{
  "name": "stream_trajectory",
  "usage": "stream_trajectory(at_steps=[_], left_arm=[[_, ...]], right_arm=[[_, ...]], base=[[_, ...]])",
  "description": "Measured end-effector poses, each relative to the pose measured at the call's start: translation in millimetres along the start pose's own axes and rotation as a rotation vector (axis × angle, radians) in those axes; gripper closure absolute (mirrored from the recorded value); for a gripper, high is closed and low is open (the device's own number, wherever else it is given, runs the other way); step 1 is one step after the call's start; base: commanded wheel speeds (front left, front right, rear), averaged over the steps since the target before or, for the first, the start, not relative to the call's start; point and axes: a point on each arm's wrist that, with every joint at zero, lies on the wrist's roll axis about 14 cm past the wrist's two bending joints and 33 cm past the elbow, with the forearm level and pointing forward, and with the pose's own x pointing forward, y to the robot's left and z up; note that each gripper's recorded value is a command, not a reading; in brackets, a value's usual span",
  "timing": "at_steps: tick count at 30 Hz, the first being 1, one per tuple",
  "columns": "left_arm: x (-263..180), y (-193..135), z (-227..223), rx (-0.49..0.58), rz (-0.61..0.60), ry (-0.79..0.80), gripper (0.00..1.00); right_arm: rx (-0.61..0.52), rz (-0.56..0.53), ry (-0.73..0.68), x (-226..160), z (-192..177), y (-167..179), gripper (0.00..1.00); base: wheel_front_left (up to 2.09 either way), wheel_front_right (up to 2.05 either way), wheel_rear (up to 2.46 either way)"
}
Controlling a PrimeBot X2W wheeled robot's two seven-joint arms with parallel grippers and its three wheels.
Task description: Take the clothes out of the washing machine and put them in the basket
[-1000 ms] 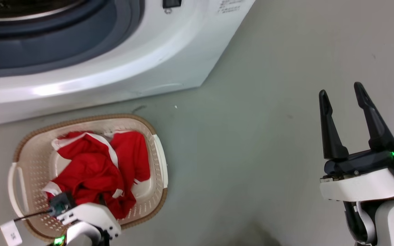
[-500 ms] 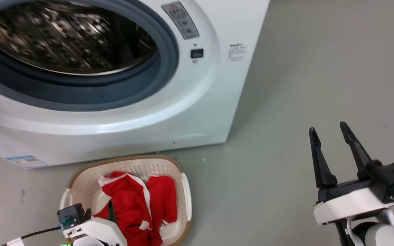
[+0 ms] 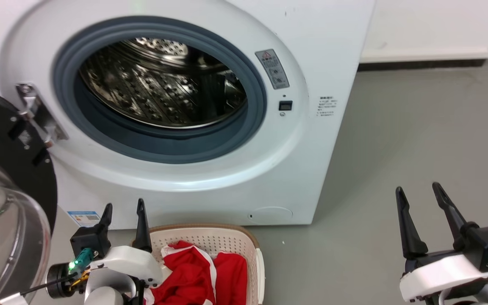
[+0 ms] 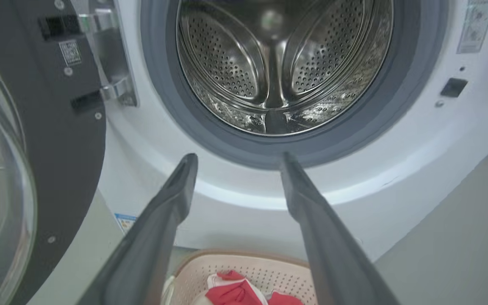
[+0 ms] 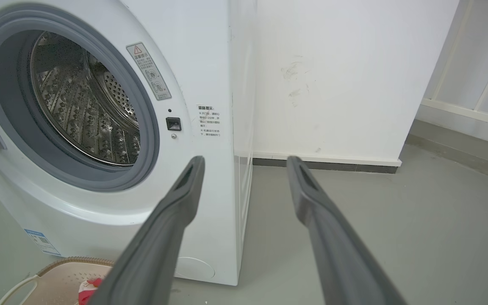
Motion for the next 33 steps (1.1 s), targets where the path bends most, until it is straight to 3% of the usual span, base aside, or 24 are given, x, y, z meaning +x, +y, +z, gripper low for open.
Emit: stream_trajectory(at_steps=[8,12,33], left_arm=[[-21,-16,70,0.123,-0.076,-0.224,0.0],[-28,-20,86,0.175,-0.097,-0.258,0.0],[-51,-17,68,0.141,-0.084,-0.15,0.0]], right_arm=[[-0.014,0.019,-0.014,-10,7,6,0.0],[-0.022,0.016,-0.024,-13,10,6,0.0],[-0.02,-0.001,-0.018,-29,11,2,0.0]], base=[[0.0,0.0,0.0],[0.0,0.0,0.0],[0.0,0.0,0.0]])
